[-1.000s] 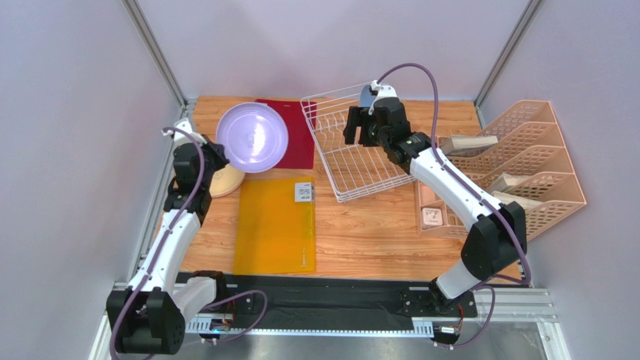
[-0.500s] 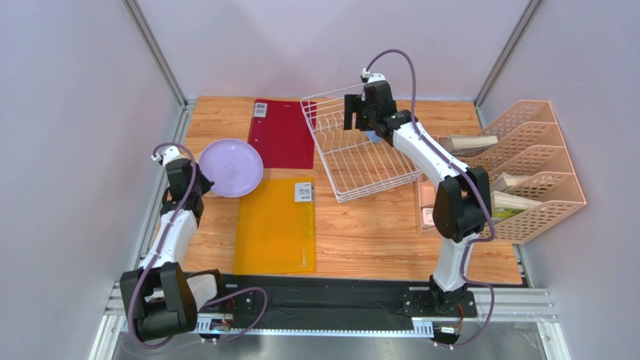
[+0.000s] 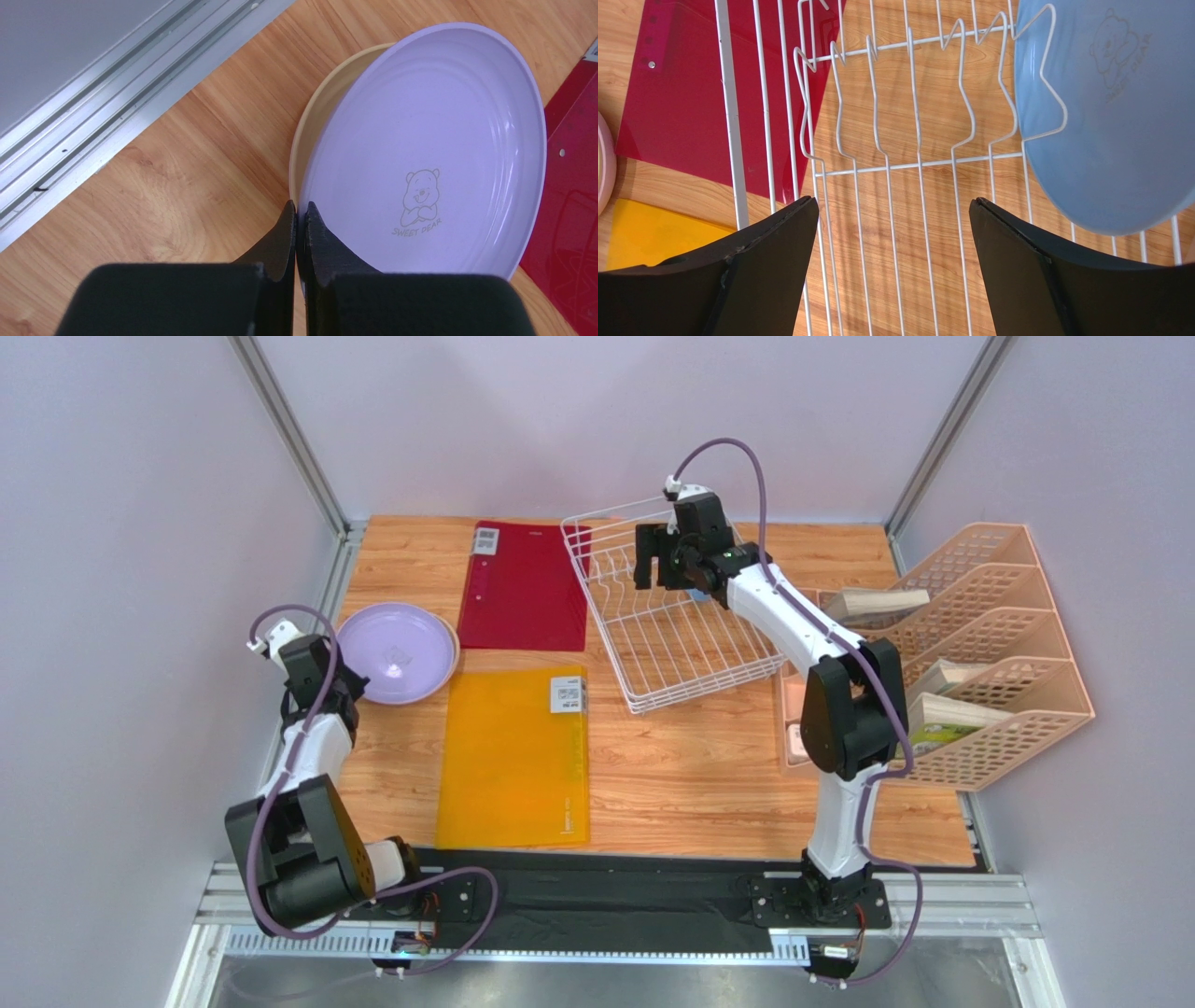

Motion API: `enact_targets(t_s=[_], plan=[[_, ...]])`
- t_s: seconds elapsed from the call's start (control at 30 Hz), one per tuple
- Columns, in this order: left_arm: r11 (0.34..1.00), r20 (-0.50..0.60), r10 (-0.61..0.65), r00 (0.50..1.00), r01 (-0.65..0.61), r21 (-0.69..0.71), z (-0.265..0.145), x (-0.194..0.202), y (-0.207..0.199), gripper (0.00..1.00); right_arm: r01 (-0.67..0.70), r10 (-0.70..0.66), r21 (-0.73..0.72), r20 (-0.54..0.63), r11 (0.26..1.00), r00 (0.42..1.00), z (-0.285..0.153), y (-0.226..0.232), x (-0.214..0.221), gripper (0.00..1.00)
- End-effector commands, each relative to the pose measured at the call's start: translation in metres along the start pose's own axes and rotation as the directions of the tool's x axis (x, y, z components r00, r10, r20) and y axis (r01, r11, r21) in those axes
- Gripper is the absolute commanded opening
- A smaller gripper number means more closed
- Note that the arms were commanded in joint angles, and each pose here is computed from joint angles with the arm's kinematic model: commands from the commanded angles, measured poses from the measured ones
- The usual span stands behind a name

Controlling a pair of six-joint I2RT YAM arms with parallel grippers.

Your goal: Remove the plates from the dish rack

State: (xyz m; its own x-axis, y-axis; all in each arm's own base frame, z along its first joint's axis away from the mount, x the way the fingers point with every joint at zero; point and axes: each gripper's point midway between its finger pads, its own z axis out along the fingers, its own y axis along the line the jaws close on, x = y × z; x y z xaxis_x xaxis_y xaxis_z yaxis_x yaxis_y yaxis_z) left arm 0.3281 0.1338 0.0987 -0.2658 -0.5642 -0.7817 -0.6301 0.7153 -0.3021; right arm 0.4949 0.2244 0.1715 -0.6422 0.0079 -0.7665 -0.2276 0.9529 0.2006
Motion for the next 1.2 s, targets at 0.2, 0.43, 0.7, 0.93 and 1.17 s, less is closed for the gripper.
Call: enact_targets(t_s=[0.2,0.43,0.7,0.93,1.17], plan=[[0.997,0.013,-0.05,0.999,0.049,0.056,0.018,-0.014,-0.016,0.01,0.06,-0.061,0.013,0.084,0.998,0.995,0.047,0.004,-0.038,0.85],[0.995,0.001,-0.041,0.999,0.04,0.091,0.016,-0.012,-0.022,0.78,0.07,-0.08,0.114,0.089,0.991,0.993,0.079,-0.019,-0.048,0.86],[0.949,0.02,-0.044,0.999,0.035,0.314,-0.008,-0.021,-0.061,0.79,0.086,-0.124,0.234,0.153,0.968,0.98,0.045,-0.036,-0.07,0.86],[0.841,0.029,-0.048,0.998,0.025,0.54,-0.045,-0.034,-0.117,0.78,0.07,-0.15,0.321,0.23,0.944,0.962,-0.016,-0.045,-0.086,0.86],[0.75,0.005,0.051,0.999,-0.042,0.66,-0.065,-0.024,-0.182,0.77,0.061,-0.202,0.437,0.284,0.897,0.937,-0.042,-0.065,-0.098,0.85]])
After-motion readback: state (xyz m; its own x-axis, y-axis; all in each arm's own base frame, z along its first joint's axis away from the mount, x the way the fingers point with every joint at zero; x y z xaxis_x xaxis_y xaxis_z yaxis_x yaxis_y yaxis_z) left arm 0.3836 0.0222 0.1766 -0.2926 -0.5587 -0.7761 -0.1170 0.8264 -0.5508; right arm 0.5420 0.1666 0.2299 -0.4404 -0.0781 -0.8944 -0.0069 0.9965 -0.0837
